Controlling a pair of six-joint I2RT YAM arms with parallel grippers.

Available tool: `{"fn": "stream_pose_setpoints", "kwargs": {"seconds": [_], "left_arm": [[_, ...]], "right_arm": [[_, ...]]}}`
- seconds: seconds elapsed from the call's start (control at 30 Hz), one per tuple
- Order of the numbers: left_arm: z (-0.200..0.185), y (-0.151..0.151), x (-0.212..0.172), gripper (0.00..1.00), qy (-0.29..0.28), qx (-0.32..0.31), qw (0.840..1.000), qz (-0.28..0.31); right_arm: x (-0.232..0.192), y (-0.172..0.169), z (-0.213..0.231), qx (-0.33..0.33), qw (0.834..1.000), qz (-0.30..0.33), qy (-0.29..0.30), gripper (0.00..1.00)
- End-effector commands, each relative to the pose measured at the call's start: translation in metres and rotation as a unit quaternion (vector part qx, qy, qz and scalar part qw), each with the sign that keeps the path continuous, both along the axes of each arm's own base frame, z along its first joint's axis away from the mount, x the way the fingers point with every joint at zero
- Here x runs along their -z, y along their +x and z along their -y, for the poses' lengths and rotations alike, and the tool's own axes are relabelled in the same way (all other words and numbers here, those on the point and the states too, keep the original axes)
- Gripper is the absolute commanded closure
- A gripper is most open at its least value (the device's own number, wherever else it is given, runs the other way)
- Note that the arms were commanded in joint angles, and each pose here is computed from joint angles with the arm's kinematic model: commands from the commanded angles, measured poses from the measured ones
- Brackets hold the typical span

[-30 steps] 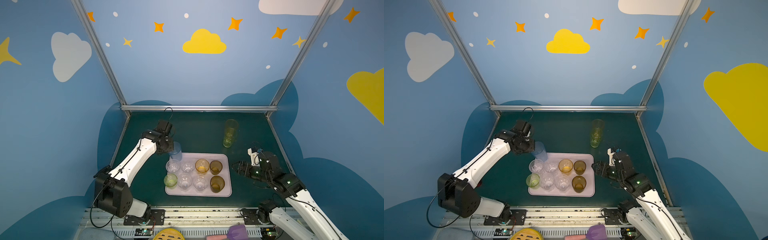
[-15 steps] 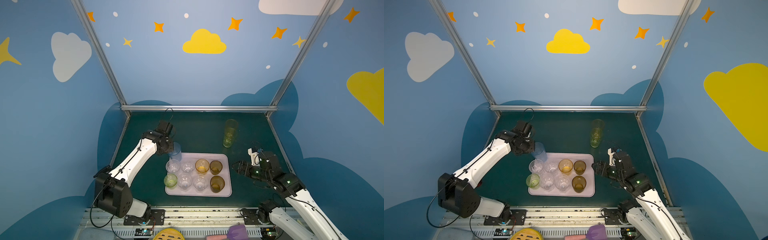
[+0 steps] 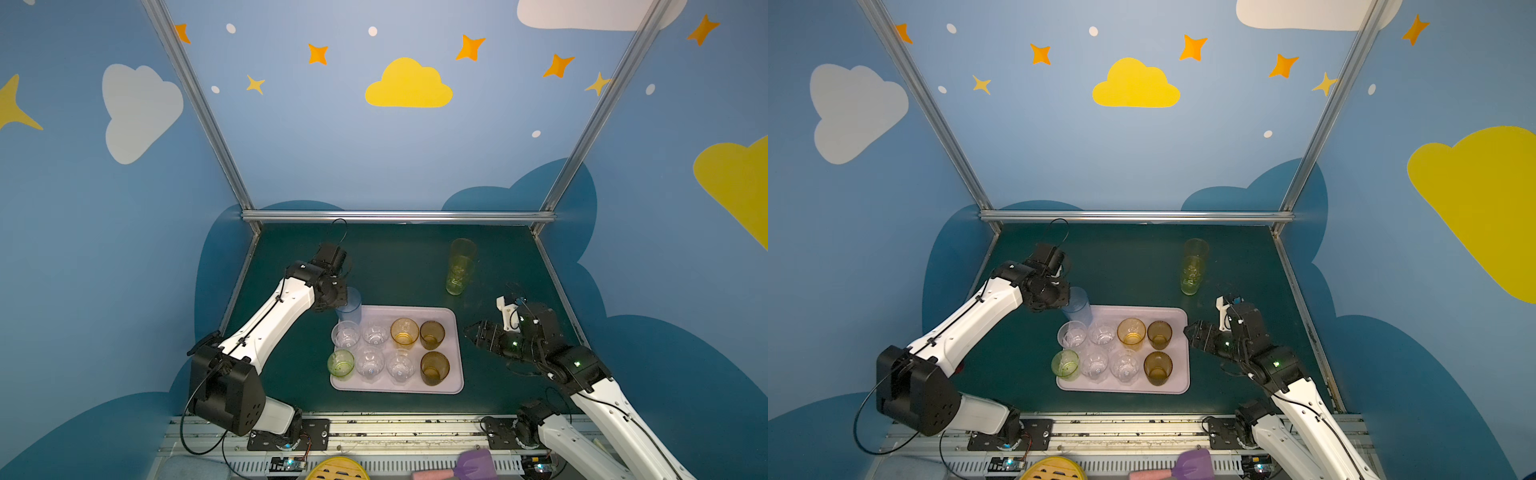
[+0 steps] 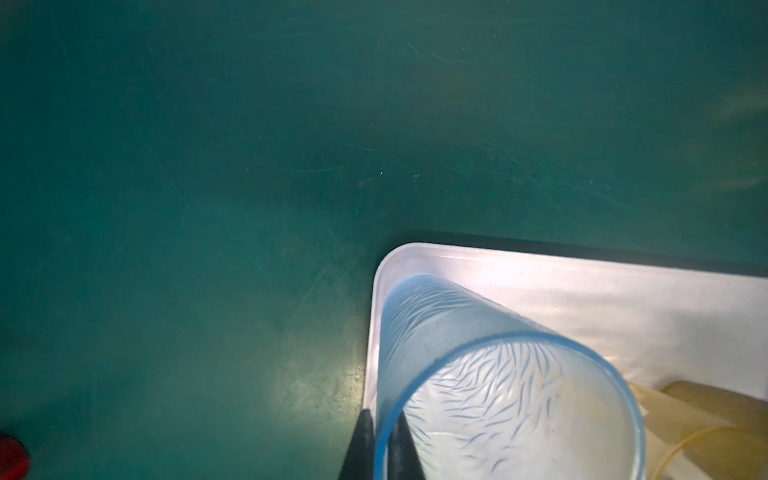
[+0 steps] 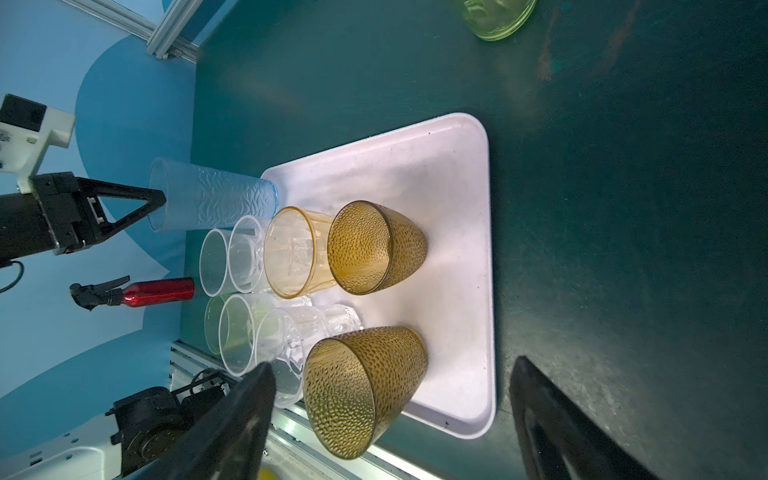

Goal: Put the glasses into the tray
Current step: 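Lower the blue cup onto the tray and open the left gripper, then draw the left gripper back while the right gripper reaches toward the yellow-green glasses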

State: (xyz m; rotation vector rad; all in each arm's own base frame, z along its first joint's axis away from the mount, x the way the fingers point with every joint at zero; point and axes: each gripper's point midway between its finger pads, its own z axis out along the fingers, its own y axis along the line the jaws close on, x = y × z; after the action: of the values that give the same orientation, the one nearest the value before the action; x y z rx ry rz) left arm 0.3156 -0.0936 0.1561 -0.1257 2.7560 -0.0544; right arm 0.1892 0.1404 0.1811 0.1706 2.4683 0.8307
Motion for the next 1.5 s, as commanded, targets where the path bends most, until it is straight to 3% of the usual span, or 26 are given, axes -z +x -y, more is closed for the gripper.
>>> {"fn": "stream_pose_setpoints", "kwargs": {"seconds": [0.0, 0.33, 0.4, 0.47, 0.6, 0.73, 1.1, 1.47], "left_arm": [[-0.002, -0.004, -0.001, 0.8, 0.009, -0.001, 1.0, -0.008], [-0.004, 0.001, -0.02, 0.58, 0.004, -0.002, 1.0, 0.029], [-0.008, 0.001, -0.029, 0.48, 0.01, -0.007, 0.999, 0.046], [-0.014, 0.001, -0.038, 0.32, 0.018, -0.015, 0.998, 0.066], [-0.017, -0.004, -0.054, 0.25, 0.008, -0.018, 0.994, 0.107], [-0.02, -0.007, -0.071, 0.0, -0.01, -0.021, 0.987, 0.157], [-0.038, -0.027, -0.08, 0.0, -0.014, -0.043, 0.973, 0.225], [-0.037, -0.041, -0.095, 0.0, -0.06, -0.046, 0.961, 0.266]], "right_arm": [[-0.005, 0.001, -0.001, 0.001, 1.0, 0.005, 0.01, 0.13], [-0.004, 0.001, -0.001, 0.002, 1.0, 0.004, 0.013, 0.13], [-0.004, 0.002, 0.0, 0.005, 1.0, 0.004, 0.012, 0.13], [-0.004, 0.002, 0.0, 0.006, 1.0, 0.004, 0.013, 0.13], [-0.006, 0.005, -0.001, 0.008, 1.0, 0.002, 0.014, 0.13], [-0.009, 0.008, -0.002, 0.005, 1.0, 0.003, 0.012, 0.13], [-0.016, 0.013, -0.003, 0.012, 1.0, 0.0, 0.016, 0.13], [-0.035, 0.022, 0.007, 0.039, 0.999, 0.009, -0.004, 0.13]]}}
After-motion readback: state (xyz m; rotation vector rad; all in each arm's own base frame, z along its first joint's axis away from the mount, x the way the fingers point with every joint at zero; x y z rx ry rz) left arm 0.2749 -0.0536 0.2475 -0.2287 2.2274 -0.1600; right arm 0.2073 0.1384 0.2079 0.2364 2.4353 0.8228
